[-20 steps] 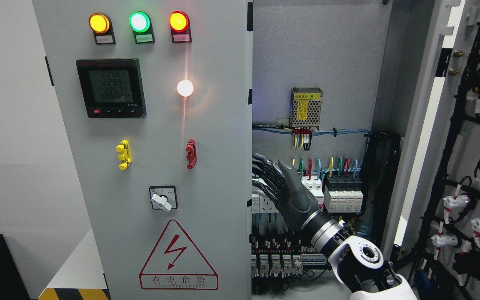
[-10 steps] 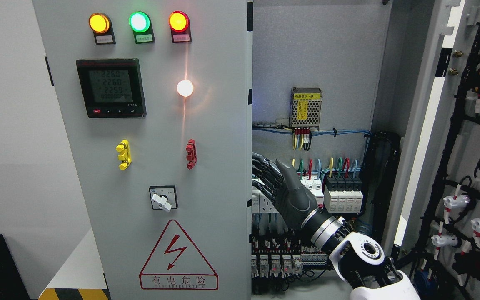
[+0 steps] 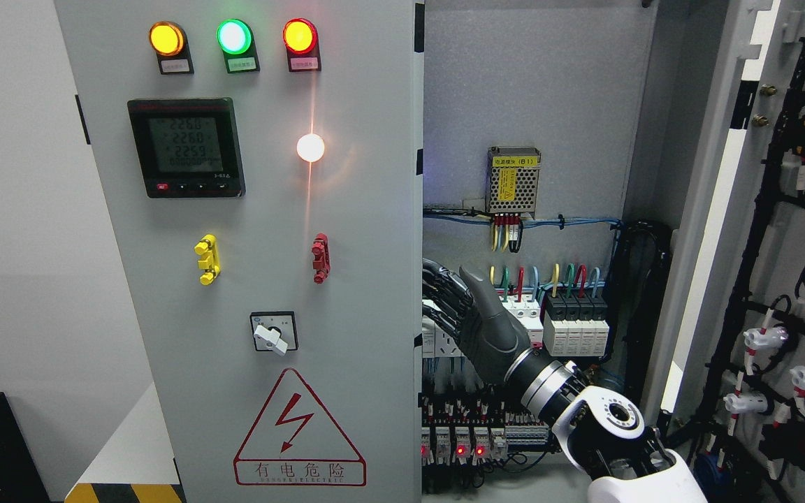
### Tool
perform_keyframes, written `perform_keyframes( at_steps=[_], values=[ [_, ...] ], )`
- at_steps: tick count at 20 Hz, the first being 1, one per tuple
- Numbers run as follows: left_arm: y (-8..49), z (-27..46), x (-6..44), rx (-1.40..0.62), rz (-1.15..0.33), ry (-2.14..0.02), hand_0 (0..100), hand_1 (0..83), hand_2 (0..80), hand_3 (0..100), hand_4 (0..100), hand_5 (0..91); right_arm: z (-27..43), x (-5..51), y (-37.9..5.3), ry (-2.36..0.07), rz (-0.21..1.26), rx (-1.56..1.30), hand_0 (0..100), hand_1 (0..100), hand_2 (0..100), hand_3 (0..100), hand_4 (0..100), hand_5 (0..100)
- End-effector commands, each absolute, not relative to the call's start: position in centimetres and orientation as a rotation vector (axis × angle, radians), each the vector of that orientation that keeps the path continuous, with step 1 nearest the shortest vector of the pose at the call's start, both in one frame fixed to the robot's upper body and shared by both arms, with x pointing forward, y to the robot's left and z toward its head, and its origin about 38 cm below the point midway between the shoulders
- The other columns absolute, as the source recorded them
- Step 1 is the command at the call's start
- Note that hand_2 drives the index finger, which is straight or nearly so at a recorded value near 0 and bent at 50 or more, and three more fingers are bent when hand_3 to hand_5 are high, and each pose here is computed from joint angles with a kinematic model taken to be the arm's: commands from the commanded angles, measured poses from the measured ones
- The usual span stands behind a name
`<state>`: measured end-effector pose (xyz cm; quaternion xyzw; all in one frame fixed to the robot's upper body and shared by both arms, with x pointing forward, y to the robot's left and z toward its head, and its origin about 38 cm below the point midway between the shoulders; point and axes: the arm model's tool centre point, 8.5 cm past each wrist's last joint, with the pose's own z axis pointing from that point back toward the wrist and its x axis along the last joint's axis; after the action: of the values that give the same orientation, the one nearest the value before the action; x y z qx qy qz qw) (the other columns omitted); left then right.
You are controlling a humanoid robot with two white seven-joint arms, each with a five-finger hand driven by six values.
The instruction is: Open door with both hands
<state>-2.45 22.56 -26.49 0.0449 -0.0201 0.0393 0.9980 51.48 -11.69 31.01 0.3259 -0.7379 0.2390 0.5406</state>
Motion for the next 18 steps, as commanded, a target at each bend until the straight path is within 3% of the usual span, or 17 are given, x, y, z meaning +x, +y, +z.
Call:
perform_keyframes(
  at_steps=[1, 18],
  values=[
    [22.60, -26.49, -2.46, 0.091, 0.088, -0.040, 0, 0.0, 0.0, 0, 0, 0.0, 31.05, 51.38, -11.55, -1.744, 0.601, 0.796, 19, 0, 0, 0, 0, 0],
    [22.60, -26.49, -2.46, 0.091, 0.088, -0.040, 0, 0.0, 0.0, 0, 0, 0.0, 31.14, 51.41, -11.19, -1.693, 0.631, 0.822, 19, 0, 0, 0, 0, 0]
  ],
)
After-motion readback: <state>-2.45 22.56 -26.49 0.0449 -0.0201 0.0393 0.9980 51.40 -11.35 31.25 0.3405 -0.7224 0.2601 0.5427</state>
